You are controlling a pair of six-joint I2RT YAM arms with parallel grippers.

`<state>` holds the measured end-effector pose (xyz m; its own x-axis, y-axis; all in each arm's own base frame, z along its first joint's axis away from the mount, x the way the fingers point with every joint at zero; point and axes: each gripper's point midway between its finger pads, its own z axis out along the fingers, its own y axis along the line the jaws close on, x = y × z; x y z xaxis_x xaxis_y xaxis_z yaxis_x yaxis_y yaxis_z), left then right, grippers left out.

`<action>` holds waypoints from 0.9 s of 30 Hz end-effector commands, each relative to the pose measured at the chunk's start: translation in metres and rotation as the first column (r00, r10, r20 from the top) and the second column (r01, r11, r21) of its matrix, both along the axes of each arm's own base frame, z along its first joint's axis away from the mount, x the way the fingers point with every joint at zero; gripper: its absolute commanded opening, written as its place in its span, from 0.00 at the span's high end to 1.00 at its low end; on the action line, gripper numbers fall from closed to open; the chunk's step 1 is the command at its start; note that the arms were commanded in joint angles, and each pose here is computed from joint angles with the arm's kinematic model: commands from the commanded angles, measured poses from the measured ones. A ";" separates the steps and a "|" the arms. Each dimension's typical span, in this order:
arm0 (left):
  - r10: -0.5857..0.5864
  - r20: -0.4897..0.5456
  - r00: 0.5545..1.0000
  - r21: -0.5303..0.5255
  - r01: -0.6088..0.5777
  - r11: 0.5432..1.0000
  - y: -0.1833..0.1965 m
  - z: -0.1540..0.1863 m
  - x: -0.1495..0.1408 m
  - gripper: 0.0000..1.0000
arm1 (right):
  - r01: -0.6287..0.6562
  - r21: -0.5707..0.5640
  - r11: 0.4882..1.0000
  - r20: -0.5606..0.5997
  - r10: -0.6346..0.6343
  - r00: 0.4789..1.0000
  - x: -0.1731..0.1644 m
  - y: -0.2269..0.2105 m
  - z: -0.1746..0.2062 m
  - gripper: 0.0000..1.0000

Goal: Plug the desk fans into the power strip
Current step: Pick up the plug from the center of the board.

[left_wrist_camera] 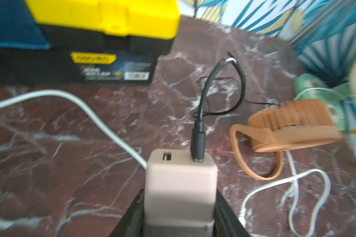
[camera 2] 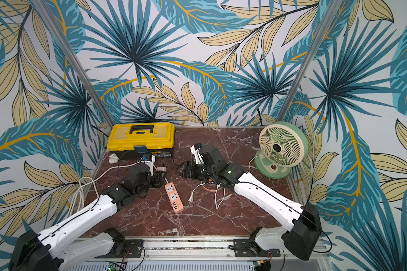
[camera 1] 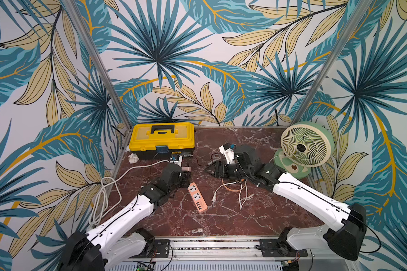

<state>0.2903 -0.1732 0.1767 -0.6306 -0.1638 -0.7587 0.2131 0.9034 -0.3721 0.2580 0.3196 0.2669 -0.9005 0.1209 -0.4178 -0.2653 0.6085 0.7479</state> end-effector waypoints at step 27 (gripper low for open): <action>-0.385 0.364 0.848 0.117 0.369 0.922 -0.076 0.053 -0.059 1.00 | -0.148 -0.171 0.974 -0.080 0.136 0.988 -0.009 0.005 -0.032 0.42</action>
<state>0.2280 -0.2470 0.2148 -0.3659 0.0632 -0.9285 0.6465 0.7349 -0.2047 0.2562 0.3271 0.2441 -0.9292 -0.0433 -0.3669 -0.2969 0.6787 0.6718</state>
